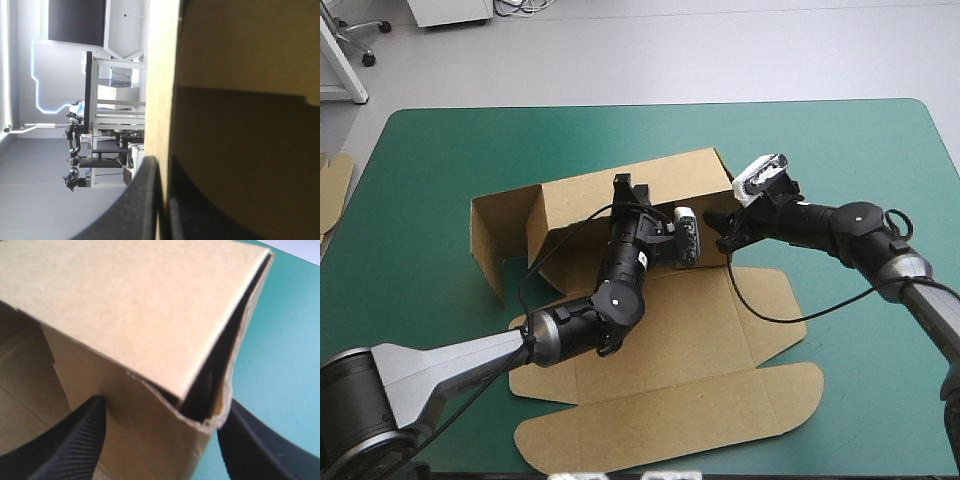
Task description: Fold the box
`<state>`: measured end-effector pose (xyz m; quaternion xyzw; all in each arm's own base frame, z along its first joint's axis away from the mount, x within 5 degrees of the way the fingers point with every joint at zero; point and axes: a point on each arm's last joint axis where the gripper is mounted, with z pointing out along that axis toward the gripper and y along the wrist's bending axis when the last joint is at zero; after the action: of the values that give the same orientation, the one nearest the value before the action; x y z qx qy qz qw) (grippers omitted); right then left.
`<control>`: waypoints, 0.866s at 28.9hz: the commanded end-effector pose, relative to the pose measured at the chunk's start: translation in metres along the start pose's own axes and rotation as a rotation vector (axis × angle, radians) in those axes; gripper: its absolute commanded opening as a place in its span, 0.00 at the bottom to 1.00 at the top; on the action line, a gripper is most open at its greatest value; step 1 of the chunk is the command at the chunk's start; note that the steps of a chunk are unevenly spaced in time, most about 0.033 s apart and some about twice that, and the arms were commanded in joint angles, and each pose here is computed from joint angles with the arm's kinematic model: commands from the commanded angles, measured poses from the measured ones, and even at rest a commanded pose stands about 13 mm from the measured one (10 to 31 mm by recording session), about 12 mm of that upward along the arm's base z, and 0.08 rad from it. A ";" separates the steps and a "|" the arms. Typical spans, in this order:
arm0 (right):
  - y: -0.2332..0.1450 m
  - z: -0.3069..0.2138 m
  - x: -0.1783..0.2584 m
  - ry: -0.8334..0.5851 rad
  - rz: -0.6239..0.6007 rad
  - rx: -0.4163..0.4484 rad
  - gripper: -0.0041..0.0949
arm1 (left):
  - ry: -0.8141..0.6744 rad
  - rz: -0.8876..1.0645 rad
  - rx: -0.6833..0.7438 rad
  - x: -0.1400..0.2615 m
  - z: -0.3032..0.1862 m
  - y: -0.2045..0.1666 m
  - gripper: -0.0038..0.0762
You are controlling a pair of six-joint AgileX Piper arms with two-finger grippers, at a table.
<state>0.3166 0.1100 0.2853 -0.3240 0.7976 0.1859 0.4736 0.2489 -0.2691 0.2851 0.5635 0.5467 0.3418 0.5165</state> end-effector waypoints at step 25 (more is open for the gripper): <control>0.007 0.009 -0.016 -0.050 0.007 0.006 0.24 | -0.106 -0.044 -0.049 -0.017 -0.007 0.028 0.03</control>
<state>0.3291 0.1200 0.2765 -0.2987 0.8084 0.1656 0.4794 0.2518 -0.2727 0.2918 0.5540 0.5568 0.3317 0.5225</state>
